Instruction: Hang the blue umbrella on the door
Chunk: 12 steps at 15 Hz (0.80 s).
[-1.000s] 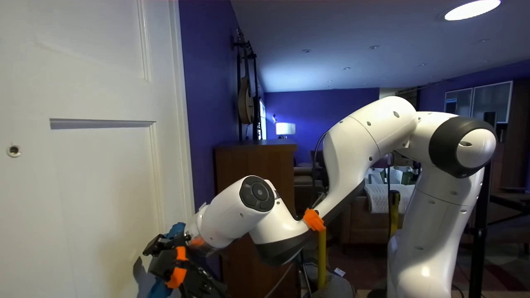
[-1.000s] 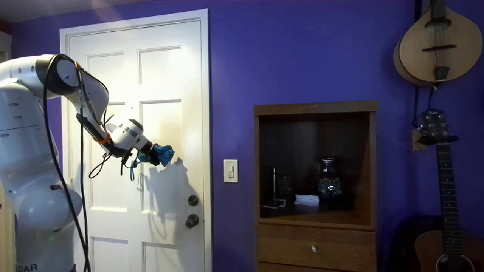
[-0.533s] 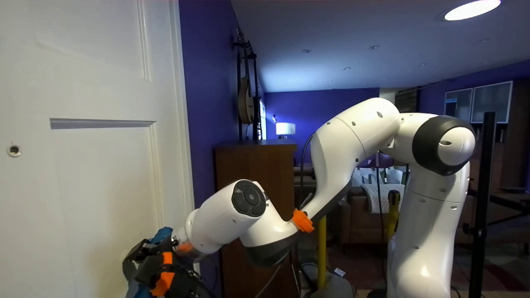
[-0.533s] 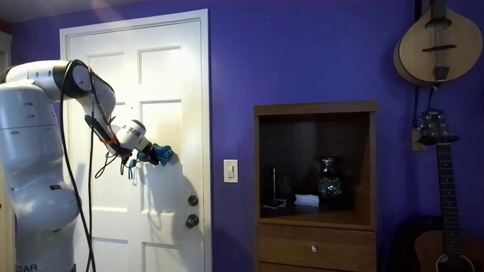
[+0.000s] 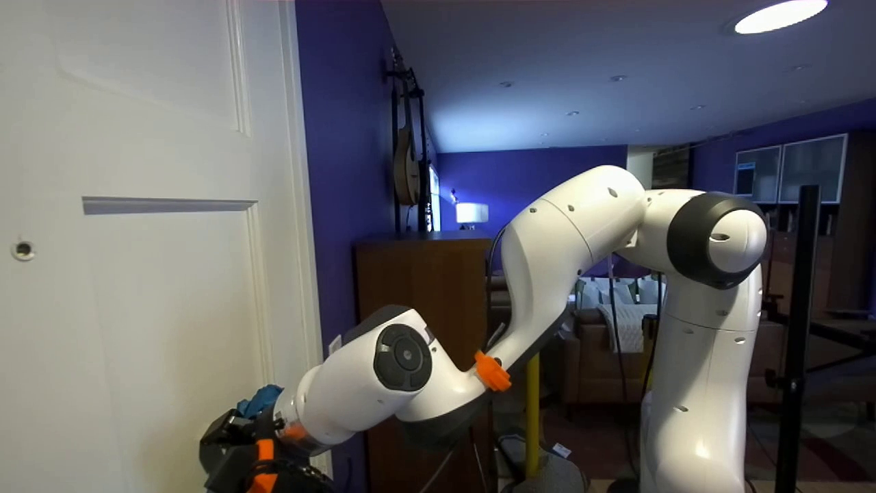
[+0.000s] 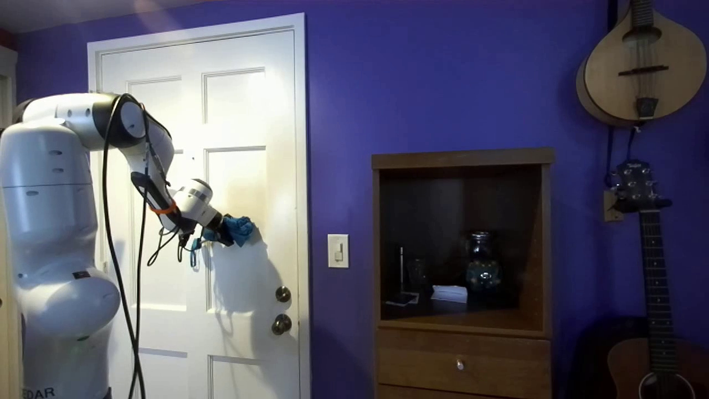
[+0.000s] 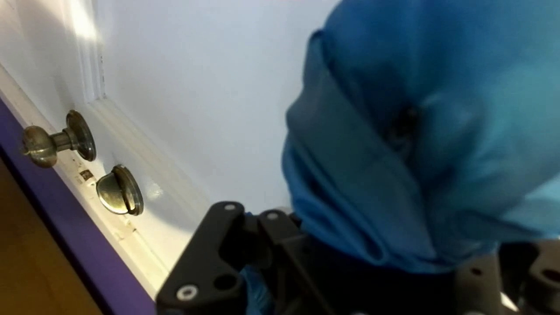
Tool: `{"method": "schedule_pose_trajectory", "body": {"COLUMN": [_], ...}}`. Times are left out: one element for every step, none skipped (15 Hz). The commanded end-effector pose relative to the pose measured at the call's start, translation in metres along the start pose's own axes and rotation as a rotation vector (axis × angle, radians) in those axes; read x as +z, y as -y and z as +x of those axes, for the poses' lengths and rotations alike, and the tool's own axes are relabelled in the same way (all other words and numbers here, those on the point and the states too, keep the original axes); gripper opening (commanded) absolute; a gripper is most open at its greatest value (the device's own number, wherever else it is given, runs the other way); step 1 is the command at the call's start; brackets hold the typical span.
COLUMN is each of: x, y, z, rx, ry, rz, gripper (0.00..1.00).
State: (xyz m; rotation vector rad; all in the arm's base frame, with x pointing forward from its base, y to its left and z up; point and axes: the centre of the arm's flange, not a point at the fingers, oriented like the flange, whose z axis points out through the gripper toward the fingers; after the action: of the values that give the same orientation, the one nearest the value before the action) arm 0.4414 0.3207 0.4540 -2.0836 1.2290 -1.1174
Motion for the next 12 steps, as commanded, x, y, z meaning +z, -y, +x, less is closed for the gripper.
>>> {"method": "schedule_pose_trajectory", "body": {"x": [0.012, 0.013, 0.015, 0.016, 0.020, 0.022, 0.027, 0.031, 0.034, 0.038, 0.040, 0.042], "y": [0.004, 0.004, 0.003, 0.003, 0.002, 0.000, -0.004, -0.007, -0.010, -0.013, -0.016, -0.018], "z": [-0.010, -0.010, -0.011, -0.012, -0.014, -0.014, -0.015, -0.017, -0.020, -0.023, -0.026, -0.028], "rx": [0.026, 0.026, 0.021, 0.018, 0.010, -0.005, -0.013, -0.021, -0.029, -0.043, -0.048, -0.055], "ry": [-0.076, -0.096, -0.104, -0.117, -0.130, -0.151, -0.170, -0.183, -0.197, -0.206, -0.213, -0.222], "rz": [0.007, -0.006, -0.014, -0.026, -0.044, -0.066, -0.094, -0.114, -0.135, -0.154, -0.169, -0.178], "gripper": [0.00, 0.00, 0.00, 0.00, 0.00, 0.00, 0.00, 0.00, 0.00, 0.00, 0.00, 0.00]}}
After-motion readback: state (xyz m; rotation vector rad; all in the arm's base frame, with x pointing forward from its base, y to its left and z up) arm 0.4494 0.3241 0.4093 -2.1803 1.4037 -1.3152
